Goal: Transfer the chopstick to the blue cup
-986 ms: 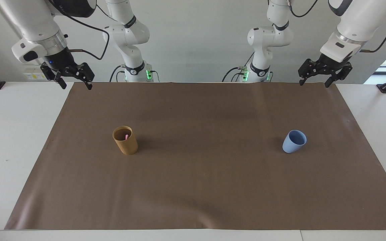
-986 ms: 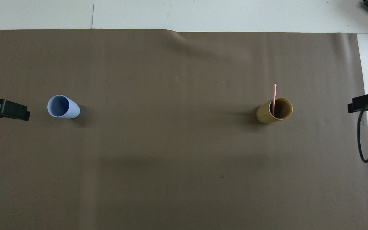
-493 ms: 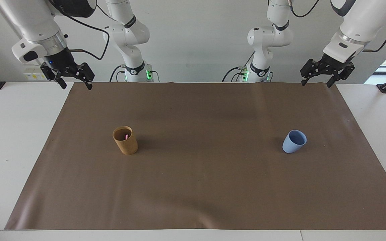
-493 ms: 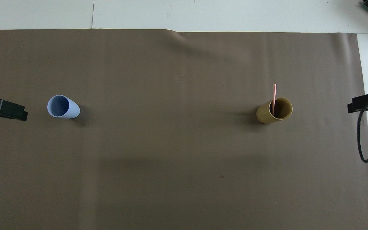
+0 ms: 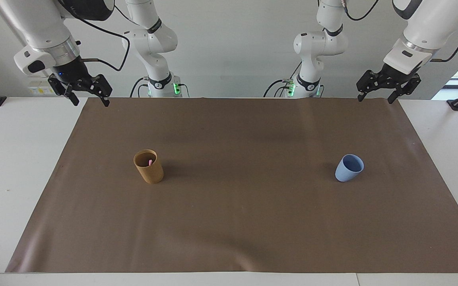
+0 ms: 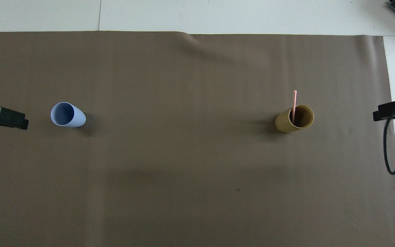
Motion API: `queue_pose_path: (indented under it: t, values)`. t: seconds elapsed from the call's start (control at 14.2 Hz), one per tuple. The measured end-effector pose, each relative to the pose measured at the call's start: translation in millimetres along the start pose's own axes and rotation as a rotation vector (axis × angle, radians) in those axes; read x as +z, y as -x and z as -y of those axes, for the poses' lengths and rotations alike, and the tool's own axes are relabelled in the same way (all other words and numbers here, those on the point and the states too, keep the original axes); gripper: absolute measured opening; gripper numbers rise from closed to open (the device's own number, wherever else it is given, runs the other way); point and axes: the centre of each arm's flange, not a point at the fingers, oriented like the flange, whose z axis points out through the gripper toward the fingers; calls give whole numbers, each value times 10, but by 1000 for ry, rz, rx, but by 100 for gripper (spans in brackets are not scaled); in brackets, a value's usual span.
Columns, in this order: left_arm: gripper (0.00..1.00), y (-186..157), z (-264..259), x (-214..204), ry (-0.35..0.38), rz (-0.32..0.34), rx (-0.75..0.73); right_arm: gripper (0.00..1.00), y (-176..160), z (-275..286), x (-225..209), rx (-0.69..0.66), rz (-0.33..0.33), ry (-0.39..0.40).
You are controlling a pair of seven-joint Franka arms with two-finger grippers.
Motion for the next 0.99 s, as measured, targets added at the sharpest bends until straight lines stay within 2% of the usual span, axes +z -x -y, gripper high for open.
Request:
queue_pose_path:
  t: [0.99]
  values:
    - [100, -140, 143, 29, -8, -102, -21, 100, 0, 0, 0, 0, 0, 0]
